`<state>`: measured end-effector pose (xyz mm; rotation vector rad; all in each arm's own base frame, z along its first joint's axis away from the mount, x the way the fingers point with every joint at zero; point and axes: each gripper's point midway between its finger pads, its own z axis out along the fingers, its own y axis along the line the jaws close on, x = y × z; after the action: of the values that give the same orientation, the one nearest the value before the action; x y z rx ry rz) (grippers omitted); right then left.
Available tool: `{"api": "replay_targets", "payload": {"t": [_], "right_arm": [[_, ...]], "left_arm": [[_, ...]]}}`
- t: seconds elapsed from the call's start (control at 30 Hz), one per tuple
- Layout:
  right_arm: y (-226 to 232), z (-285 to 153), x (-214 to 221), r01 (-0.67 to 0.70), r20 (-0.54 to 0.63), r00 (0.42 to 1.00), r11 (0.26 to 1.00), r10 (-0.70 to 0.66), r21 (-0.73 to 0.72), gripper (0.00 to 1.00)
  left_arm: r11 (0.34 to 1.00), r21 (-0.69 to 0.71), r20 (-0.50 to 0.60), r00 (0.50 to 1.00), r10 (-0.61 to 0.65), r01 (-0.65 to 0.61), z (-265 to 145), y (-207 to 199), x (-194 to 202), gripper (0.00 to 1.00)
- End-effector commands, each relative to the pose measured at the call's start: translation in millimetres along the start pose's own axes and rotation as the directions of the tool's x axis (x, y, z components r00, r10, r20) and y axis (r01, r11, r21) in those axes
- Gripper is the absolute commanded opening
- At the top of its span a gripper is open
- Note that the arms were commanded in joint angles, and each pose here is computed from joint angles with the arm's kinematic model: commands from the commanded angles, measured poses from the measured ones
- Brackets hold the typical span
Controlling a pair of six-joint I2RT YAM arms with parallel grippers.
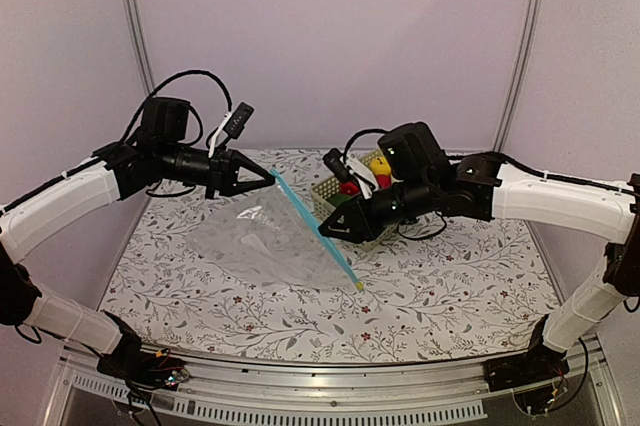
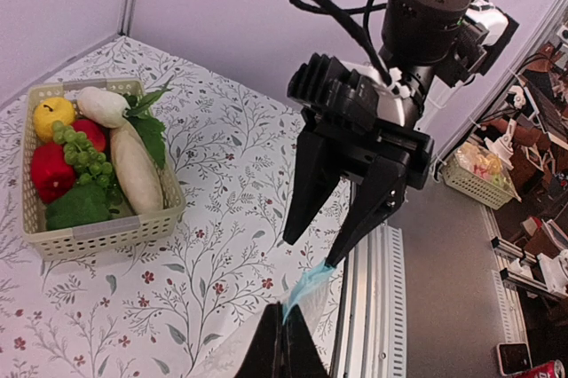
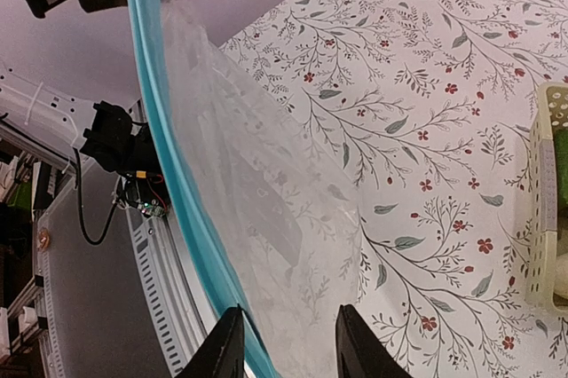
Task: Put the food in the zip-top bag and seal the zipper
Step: Pass from the left arm to the right, then pass from the right arm to the left
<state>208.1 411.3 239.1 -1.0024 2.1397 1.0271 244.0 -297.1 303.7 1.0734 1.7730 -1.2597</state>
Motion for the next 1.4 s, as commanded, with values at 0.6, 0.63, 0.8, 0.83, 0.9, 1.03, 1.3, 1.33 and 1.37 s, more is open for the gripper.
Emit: {"api": "replay_targets", "payload": {"t": [0.6,0.63,0.8,0.83,0.9,1.03,1.3,1.33,1.37], "right_arm": [[41,20,-28,0.016,0.056,0.998,0.992,-0.009,-0.124,0.0],[44,19,-31,0.013,0.066,0.998,0.992,-0.004,-0.124,0.0],[51,14,-49,0.009,0.132,0.991,0.998,-0.001,-0.063,0.0],[48,12,-54,-0.008,0.153,0.988,0.999,0.014,-0.04,0.0],[39,7,-64,-0.049,0.197,0.979,0.999,0.045,0.013,0.0],[7,-2,-73,-0.175,0.285,0.951,0.971,0.123,0.164,0.0],[-63,16,-37,-0.434,0.285,0.89,0.852,0.355,0.293,0.0],[-66,17,-33,-0.442,0.282,0.888,0.843,0.363,0.307,0.0],[-69,20,-28,-0.451,0.276,0.885,0.834,0.374,0.318,0.0]], "left_arm": [[0.991,-0.134,0.004,1.0,0.02,-0.02,-2,17,-6,0.04],[0.986,-0.167,0.006,1.0,0.024,-0.023,-4,21,-7,0.11],[0.945,-0.322,0.057,0.995,0.087,-0.064,-24,31,-18,0.55],[0.93,-0.359,0.074,0.992,0.106,-0.073,-30,32,-22,0.61],[0.895,-0.438,0.111,0.983,0.145,-0.083,-44,35,-28,0.73],[0.814,-0.574,0.177,0.958,0.225,-0.085,-75,36,-43,0.88],[0.819,-0.573,0.217,0.968,0.127,0.021,-72,44,-45,0.93],[0.843,-0.537,0.217,0.972,0.092,0.04,-64,43,-45,0.91],[0.863,-0.501,0.215,0.975,0.053,0.063,-56,42,-43,0.89]]}}
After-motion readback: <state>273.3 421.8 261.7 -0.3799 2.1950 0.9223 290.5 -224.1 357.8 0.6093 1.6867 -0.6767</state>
